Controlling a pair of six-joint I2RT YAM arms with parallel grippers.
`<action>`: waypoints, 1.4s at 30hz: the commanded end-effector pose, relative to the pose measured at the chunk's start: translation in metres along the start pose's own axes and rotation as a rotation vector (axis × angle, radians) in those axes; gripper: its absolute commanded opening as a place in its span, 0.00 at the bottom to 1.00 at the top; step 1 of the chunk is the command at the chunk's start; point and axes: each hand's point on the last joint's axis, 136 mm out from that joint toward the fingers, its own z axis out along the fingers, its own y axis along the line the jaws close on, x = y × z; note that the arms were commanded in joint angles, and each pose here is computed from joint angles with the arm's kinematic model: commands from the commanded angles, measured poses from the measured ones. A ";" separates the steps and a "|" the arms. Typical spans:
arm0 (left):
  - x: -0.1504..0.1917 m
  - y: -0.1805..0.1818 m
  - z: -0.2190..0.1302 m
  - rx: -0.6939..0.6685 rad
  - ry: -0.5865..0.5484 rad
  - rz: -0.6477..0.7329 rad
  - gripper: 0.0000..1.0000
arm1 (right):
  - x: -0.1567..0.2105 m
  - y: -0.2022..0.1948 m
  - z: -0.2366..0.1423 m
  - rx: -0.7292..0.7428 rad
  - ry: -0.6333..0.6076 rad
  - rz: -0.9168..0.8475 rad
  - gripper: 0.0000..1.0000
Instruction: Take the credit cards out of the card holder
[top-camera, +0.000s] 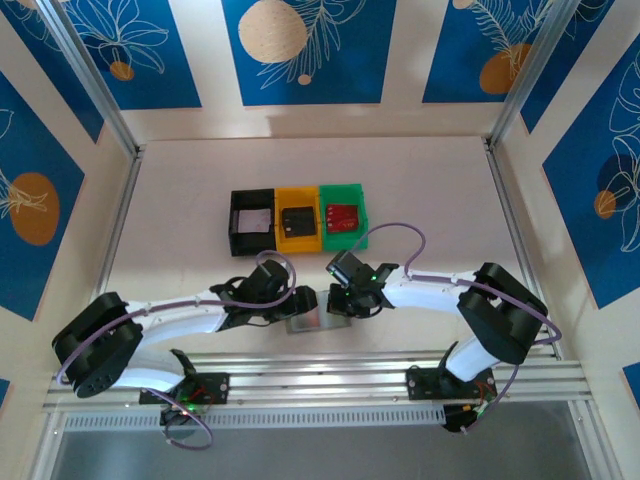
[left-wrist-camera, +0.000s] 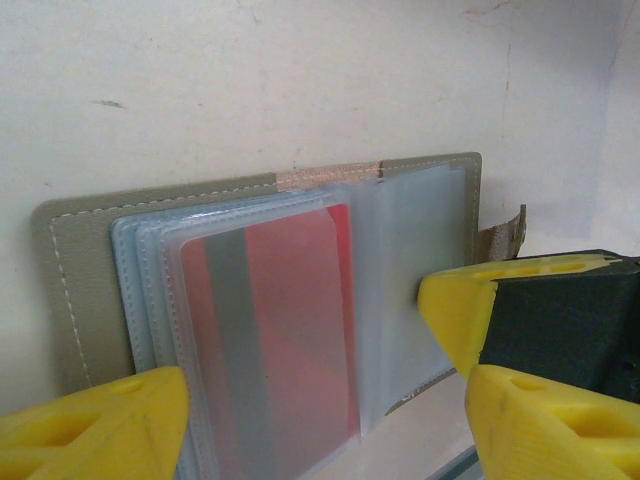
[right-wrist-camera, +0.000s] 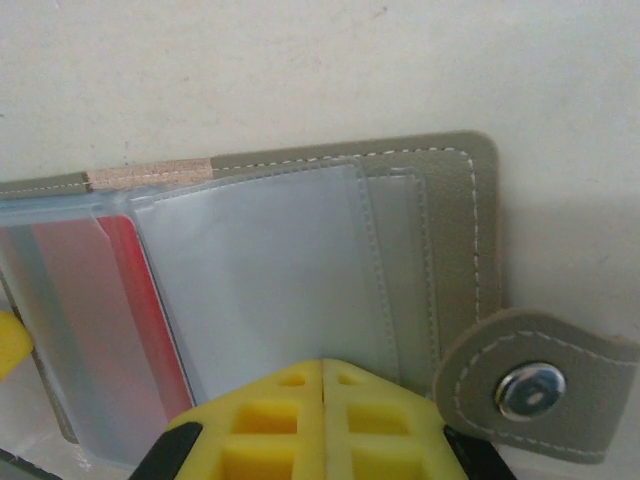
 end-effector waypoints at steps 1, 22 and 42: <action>0.007 0.003 0.001 -0.009 0.020 0.008 0.72 | 0.004 -0.003 -0.001 -0.009 0.019 0.017 0.02; 0.006 0.001 0.001 -0.018 0.016 0.014 0.70 | 0.004 -0.001 -0.001 -0.017 0.020 0.017 0.02; -0.001 -0.018 -0.005 0.042 -0.009 0.025 0.65 | 0.006 0.001 0.002 -0.024 0.034 0.015 0.02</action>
